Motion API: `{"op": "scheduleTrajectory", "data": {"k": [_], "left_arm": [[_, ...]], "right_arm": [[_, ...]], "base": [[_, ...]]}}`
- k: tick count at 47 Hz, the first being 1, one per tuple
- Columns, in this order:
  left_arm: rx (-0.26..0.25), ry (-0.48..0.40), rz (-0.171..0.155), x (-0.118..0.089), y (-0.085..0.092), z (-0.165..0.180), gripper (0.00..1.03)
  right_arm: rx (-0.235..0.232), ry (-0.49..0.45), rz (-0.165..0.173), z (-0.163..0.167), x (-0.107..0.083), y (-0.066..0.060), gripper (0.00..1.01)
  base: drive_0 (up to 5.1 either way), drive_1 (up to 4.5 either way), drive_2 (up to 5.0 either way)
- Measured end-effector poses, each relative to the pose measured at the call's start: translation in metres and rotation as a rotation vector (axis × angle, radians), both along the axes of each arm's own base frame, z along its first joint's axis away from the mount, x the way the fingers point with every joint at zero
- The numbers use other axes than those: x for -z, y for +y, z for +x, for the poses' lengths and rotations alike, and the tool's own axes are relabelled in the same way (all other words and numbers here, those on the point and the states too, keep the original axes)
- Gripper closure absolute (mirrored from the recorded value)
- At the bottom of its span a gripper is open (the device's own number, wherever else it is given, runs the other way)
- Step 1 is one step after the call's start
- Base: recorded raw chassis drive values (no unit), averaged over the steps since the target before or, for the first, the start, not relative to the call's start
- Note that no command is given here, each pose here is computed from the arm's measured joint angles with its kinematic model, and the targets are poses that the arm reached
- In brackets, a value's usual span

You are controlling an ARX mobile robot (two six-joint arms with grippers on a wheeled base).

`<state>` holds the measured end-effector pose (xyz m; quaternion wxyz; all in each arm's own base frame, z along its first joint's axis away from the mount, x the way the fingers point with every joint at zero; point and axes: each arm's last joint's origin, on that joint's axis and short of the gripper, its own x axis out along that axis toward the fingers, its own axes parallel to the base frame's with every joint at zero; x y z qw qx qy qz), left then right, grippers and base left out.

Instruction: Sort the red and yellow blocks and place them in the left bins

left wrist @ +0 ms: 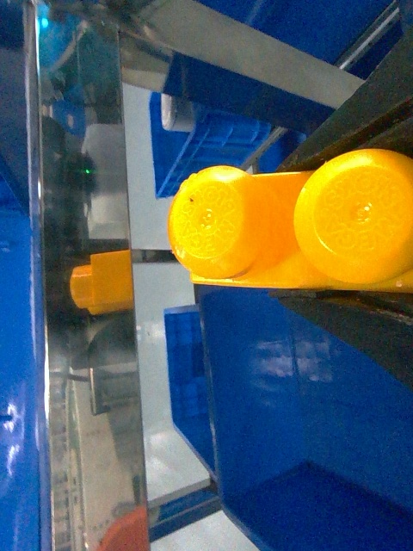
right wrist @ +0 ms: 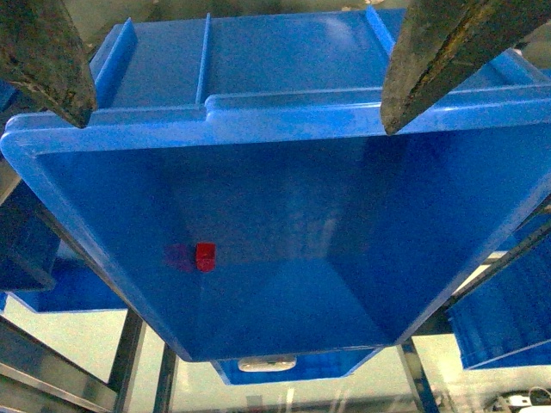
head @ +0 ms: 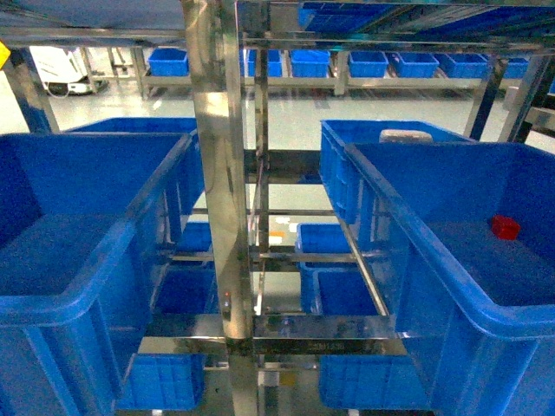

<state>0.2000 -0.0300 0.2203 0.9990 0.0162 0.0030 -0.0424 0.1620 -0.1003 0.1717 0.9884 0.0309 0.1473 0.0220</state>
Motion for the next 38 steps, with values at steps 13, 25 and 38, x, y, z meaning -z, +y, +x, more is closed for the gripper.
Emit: {"op": "scheduleTrajectory", "data": {"k": [13, 25, 38], "left_arm": [[-0.045, 0.037, -0.022, 0.008, 0.017, 0.004, 0.76], [-0.092, 0.114, -0.012, 0.041, 0.042, 0.027, 0.76], [-0.12, 0.136, 0.022, 0.055, 0.08, 0.073, 0.76]], "right_arm": [[0.0, 0.0, 0.0, 0.0, 0.0, 0.0, 0.03], [0.0, 0.0, 0.0, 0.0, 0.0, 0.0, 0.03], [0.0, 0.0, -0.001, 0.0, 0.0, 0.0, 0.03]], "base": [[0.0, 0.0, 0.0], [0.0, 0.0, 0.0], [0.0, 0.0, 0.0]]}}
